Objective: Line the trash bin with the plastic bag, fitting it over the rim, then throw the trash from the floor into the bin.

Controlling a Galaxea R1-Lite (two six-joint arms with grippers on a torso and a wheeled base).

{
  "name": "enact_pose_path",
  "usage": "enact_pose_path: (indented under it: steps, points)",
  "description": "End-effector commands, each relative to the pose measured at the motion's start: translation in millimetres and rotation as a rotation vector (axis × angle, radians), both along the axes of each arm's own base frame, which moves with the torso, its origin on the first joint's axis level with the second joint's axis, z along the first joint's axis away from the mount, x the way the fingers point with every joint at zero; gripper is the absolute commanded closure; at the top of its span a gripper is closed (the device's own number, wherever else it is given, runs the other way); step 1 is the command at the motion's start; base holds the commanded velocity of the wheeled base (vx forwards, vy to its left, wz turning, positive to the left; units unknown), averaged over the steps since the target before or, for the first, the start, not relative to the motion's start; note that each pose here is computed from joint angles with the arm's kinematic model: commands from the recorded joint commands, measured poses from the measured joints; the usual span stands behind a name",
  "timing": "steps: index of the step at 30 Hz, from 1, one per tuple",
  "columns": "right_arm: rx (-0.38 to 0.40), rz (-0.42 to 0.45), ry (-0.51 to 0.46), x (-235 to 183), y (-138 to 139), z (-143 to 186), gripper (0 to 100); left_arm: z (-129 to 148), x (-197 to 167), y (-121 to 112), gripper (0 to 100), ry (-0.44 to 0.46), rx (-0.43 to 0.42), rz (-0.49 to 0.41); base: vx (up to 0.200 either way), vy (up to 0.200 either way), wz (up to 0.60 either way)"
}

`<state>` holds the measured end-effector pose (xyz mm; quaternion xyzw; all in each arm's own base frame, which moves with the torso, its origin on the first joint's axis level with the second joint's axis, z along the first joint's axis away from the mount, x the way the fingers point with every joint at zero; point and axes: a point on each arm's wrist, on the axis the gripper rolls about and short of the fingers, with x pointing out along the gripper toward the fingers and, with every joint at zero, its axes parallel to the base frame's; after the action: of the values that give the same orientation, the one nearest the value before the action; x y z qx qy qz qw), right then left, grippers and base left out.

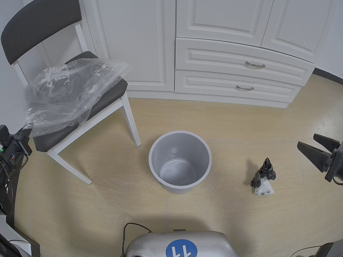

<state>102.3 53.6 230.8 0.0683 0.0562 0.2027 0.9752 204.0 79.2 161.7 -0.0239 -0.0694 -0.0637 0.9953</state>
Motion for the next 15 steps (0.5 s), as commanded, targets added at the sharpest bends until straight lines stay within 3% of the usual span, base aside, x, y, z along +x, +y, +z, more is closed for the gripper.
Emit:
enact_pose_path:
  steps: [1, 4, 8, 13, 15]
  points:
    - [-0.022, 0.025, 0.016, 1, 4, -3, 0, 31, -28, -51, 100, -0.128, 0.040, -0.193, 0.000, 0.000, 0.00]
    - [-0.028, 0.037, 0.025, 2, 6, -4, 0, 50, -32, -75, 100, -0.127, 0.032, -0.330, 0.000, 0.000, 0.00]
    - [-0.031, 0.048, 0.030, 2, 7, -5, 0, 76, -43, -97, 100, -0.035, 0.001, -0.445, 0.000, 0.000, 0.00]
    - [-0.042, 0.069, 0.048, 4, 11, -9, 0, 107, -67, -118, 100, 0.096, -0.038, -0.448, 0.000, 0.000, 0.00]
    - [-0.053, 0.075, 0.058, 5, 14, -11, 0, 123, -93, -127, 100, 0.165, -0.044, -0.464, 0.000, 0.000, 0.00]
